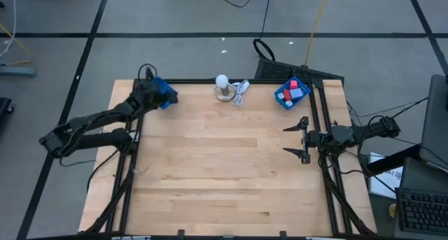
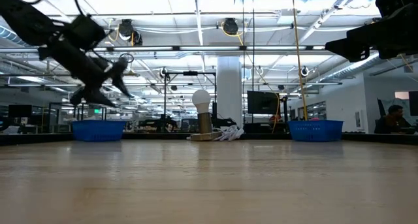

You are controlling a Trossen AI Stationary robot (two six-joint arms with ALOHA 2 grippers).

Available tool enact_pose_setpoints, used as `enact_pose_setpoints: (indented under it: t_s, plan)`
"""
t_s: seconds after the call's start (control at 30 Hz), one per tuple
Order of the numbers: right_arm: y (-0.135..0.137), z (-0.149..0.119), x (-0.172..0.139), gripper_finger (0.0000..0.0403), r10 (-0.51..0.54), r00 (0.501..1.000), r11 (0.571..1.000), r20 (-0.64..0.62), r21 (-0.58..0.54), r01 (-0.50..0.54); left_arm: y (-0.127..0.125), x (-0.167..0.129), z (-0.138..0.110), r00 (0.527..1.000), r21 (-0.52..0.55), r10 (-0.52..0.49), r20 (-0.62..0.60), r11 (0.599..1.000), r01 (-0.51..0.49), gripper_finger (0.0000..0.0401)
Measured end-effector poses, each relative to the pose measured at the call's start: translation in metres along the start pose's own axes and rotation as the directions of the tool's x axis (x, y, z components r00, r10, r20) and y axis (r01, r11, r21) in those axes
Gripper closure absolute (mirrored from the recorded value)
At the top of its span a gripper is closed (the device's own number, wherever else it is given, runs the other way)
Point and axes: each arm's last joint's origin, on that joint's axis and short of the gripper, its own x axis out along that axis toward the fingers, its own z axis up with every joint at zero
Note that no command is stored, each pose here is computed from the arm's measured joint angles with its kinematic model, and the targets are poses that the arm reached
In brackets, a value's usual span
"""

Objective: Pick & Place Office items
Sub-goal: Return to Home Position

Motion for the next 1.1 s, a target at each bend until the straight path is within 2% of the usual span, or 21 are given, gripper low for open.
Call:
enact_pose_setpoints:
  t_s: [0.07, 0.13, 0.27, 0.37, 0.47, 0.63, 0.9, 0.97, 1.1]
  plan:
    - [0.0, 0.0, 0.0, 0.006, 0.0, 1.0, 1.0, 0.0, 0.0, 0.0, -0.006, -0.011, 0.004, 0.991, 0.038, -0.132, -0.028, 0.99, 0.133, 0.0147]
    - [0.0, 0.0, 0.0, 0.006, 0.0, 1.0, 1.0, 0.0, 0.0, 0.0, -0.011, -0.021, 0.007, 0.964, 0.088, -0.259, -0.056, 0.961, 0.263, 0.0146]
    - [0.0, 0.0, 0.0, 0.006, 0.0, 1.0, 1.0, 0.0, 0.0, 0.0, -0.02, -0.044, 0.011, 0.862, 0.185, -0.491, -0.124, 0.842, 0.506, 0.0146]
    - [0.0, 0.0, 0.0, 0.006, 0.0, 1.0, 1.0, 0.0, 0.0, 0.0, -0.023, -0.056, 0.012, 0.794, 0.265, -0.588, -0.151, 0.75, 0.606, 0.0146]
    - [0.0, 0.0, 0.0, 0.006, 0.0, 1.0, 1.0, 0.0, 0.0, 0.0, -0.024, -0.064, 0.012, 0.734, 0.302, -0.651, -0.196, 0.672, 0.676, 0.0146]
    - [0.0, 0.0, 0.0, 0.006, 0.0, 1.0, 1.0, 0.0, 0.0, 0.0, -0.031, -0.075, 0.005, 0.659, 0.296, -0.714, -0.237, 0.593, 0.749, 0.0146]
    - [0.0, 0.0, 0.0, 0.006, 0.0, 1.0, 1.0, 0.0, 0.0, 0.0, -0.053, -0.091, -0.029, 0.589, 0.362, -0.767, -0.255, 0.49, 0.793, 0.0146]
    - [0.0, 0.0, 0.0, 0.006, 0.001, 1.0, 1.0, 0.0, 0.0, -0.001, -0.06, -0.098, -0.037, 0.555, 0.384, -0.791, -0.257, 0.443, 0.81, 0.0146]
    - [0.0, 0.0, 0.0, 0.006, 0.0, 1.0, 1.0, 0.0, 0.0, 0.0, -0.07, -0.117, -0.052, 0.477, 0.481, -0.84, -0.259, 0.316, 0.818, 0.0146]
